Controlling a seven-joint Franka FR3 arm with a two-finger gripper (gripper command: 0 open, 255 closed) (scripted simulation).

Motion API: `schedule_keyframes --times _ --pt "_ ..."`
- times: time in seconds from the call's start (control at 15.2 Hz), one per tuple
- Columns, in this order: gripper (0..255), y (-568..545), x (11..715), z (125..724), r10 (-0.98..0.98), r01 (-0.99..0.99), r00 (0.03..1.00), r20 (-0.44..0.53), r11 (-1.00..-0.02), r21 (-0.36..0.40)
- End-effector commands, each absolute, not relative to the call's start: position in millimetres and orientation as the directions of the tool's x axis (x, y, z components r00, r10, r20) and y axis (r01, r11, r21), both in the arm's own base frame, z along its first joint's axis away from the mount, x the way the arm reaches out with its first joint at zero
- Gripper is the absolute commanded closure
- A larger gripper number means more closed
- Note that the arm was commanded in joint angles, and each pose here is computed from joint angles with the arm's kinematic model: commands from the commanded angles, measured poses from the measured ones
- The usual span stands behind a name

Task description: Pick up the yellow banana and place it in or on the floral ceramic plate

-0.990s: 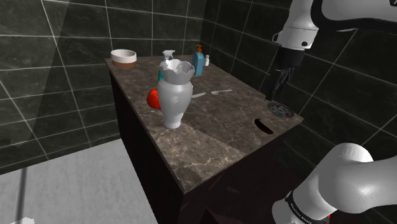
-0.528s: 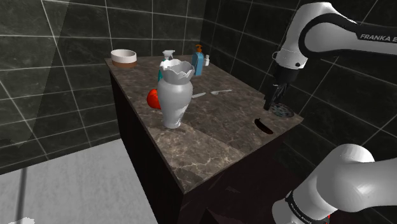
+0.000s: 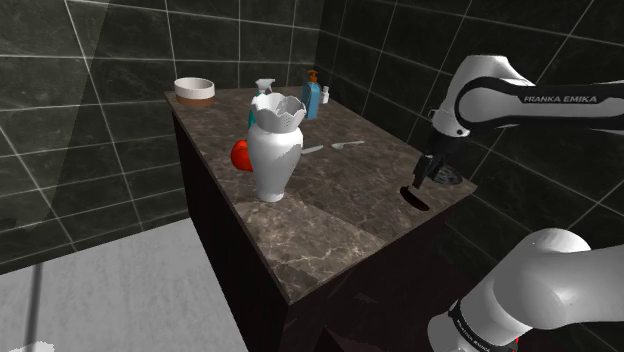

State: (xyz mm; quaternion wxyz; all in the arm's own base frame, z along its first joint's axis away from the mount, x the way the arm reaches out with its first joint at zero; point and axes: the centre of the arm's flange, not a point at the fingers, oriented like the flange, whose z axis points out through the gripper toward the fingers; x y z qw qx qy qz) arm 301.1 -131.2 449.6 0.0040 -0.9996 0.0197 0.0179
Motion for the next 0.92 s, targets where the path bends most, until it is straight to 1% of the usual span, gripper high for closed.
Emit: schedule_keyframes --times 0.0,0.26,0.86 --pt "0 -150 303 431 -0.052 -0.053 0.998 -0.024 -0.999 -0.006" --pt "0 -186 303 393 -0.079 -0.079 0.997 -0.005 -0.997 -0.006" --pt "0 -189 303 349 -0.081 -0.081 0.997 -0.003 -0.997 -0.006"
